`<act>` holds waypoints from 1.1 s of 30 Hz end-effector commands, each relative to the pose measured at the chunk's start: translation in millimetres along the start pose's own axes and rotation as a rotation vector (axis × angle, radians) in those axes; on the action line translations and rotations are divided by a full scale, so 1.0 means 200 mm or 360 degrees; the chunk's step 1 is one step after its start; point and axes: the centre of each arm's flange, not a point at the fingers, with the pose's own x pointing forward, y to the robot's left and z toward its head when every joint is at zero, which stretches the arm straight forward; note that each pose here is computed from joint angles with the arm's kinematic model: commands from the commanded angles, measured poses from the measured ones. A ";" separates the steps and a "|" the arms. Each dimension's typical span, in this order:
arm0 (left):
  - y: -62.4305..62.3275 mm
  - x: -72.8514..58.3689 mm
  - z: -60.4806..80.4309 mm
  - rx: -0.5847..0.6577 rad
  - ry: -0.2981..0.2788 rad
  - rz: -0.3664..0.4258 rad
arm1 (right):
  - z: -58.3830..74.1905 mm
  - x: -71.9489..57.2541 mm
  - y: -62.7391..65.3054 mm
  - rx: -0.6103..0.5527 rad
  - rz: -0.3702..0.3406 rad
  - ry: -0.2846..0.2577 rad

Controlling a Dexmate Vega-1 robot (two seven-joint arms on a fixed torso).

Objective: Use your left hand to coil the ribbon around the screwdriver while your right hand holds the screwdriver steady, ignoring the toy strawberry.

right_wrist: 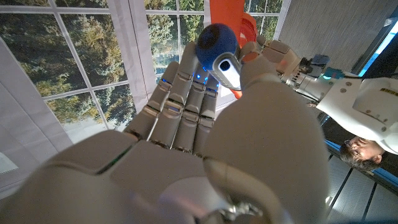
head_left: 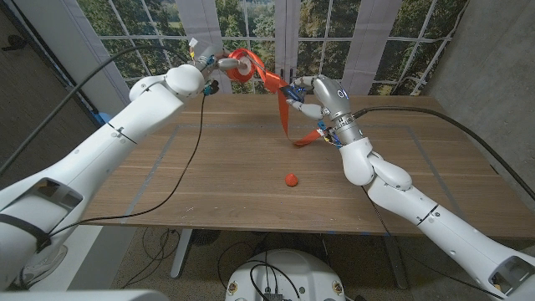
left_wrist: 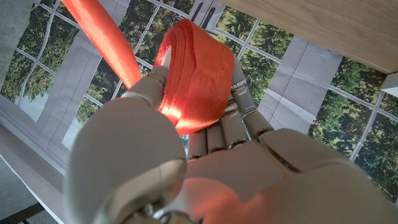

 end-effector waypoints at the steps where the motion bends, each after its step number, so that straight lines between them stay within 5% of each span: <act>1: 0.05 0.02 0.14 0.0030 -0.0057 0.0011 | 0.08 -0.01 0.10 -0.0205 0.0094 -0.0120; 17: 0.07 0.06 0.32 0.0061 -0.0167 -0.0018 | 0.12 0.01 0.19 -0.0253 0.0169 -0.0208; 33: 0.01 0.04 0.47 0.0037 -0.0352 -0.0157 | 0.08 0.07 0.28 -0.0284 0.0262 -0.0191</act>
